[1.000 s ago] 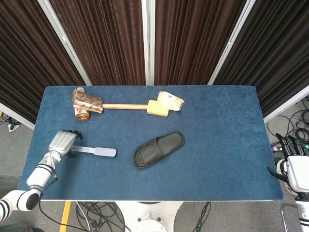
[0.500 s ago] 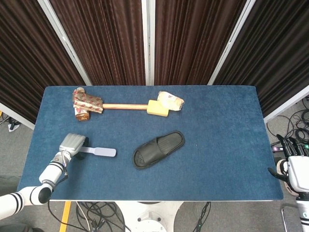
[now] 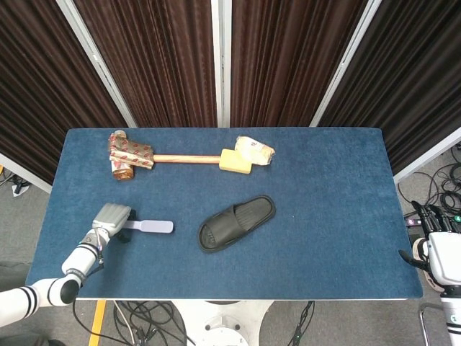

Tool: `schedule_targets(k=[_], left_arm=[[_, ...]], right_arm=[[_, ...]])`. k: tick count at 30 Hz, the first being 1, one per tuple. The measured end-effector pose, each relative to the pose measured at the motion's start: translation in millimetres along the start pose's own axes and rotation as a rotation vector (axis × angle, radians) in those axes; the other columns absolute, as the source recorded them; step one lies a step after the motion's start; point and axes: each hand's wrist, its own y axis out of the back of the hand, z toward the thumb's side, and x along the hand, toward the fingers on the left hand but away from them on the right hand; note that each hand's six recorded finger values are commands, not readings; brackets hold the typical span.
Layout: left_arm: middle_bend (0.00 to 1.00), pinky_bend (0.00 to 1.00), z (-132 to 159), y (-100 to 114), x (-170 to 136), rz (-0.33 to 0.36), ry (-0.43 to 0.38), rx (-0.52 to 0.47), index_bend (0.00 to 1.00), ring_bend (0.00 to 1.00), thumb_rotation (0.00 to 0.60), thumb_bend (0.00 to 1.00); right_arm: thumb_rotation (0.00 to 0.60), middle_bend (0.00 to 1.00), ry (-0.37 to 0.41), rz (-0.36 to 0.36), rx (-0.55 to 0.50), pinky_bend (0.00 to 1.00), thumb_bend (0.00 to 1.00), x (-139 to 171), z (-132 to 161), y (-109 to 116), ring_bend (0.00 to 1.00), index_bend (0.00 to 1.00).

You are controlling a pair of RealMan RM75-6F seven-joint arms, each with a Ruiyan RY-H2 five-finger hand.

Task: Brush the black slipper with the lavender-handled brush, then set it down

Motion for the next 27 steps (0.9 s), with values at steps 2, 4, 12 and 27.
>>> schedule_targets(k=[2,4,12,27], left_arm=[[0.65,0.56,-0.1,0.1,0.1,-0.001,0.000,0.001,0.59,0.56,0.600,0.16],[0.67,0.57,0.1,0.3,0.0,-0.005,-0.001,-0.001,0.60,0.58,0.600,0.16],[0.69,0.58,-0.5,-1.9,1.4,-0.035,-0.003,0.000,0.63,0.61,0.600,0.20],[0.81,0.65,2.2,-0.3,3.4,-0.052,-0.015,0.011,0.75,0.70,0.600,0.29]], right_arm=[[0.600,0.18,-0.003,0.001,-0.002,0.21,0.00,0.2,-0.8,-0.3,0.09,0.07],[0.600,0.18,-0.005,0.003,-0.003,0.21,0.00,0.5,-1.3,-1.0,0.10,0.07],[0.600,0.18,-0.008,0.000,-0.023,0.21,0.00,3.5,-1.2,-1.1,0.09,0.07],[0.600,0.19,-0.023,-0.009,-0.042,0.21,0.00,7.3,-5.5,0.2,0.09,0.07]])
